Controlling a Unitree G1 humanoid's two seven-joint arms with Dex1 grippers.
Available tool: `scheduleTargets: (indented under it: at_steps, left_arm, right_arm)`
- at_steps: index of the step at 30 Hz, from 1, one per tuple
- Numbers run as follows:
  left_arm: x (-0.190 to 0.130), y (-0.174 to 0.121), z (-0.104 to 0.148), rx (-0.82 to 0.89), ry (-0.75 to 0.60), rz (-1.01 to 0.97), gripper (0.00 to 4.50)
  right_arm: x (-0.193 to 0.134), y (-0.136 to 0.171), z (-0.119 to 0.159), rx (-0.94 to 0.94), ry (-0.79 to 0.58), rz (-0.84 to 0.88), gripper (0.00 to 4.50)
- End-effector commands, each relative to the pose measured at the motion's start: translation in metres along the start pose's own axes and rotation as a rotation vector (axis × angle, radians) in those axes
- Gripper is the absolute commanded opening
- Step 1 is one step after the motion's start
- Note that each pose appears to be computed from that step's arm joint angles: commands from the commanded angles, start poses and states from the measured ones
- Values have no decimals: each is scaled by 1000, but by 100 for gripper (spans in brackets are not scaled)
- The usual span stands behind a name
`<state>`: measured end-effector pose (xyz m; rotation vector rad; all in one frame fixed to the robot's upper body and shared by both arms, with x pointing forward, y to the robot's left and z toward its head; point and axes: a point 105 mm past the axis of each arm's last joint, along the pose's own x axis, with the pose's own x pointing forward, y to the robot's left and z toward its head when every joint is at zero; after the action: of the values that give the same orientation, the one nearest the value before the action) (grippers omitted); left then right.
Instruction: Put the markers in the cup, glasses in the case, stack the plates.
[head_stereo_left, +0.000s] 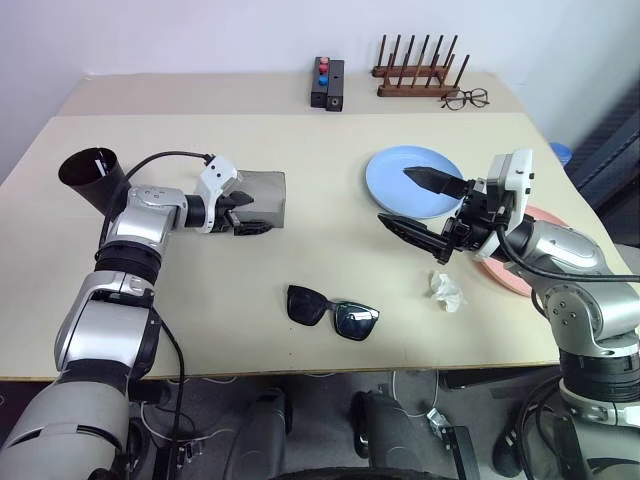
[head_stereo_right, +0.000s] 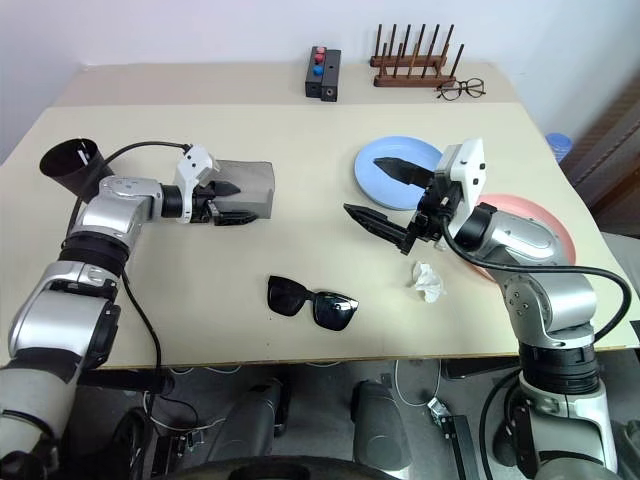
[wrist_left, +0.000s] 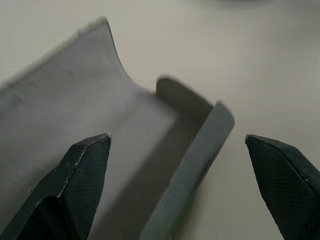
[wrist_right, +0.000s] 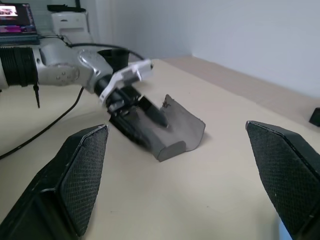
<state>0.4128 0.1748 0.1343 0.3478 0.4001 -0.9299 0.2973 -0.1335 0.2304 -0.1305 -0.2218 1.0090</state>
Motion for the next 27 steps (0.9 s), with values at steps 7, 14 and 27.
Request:
scheduleTargets:
  at_steps: [7, 14, 27]
  left_arm:
    - [-3, -2, 12, 23, 2, -46, 56]
    - [-22, -26, 25, -21, -4, -243, 1]
    - [-92, -94, 4, 73, 193, -532, 1]
  right_arm:
    - [-1, 2, 13, -48, -23, 1, 450]
    - [4, 1, 12, -49, -24, 15, 450]
    - [5, -1, 11, -52, -19, 19, 450]
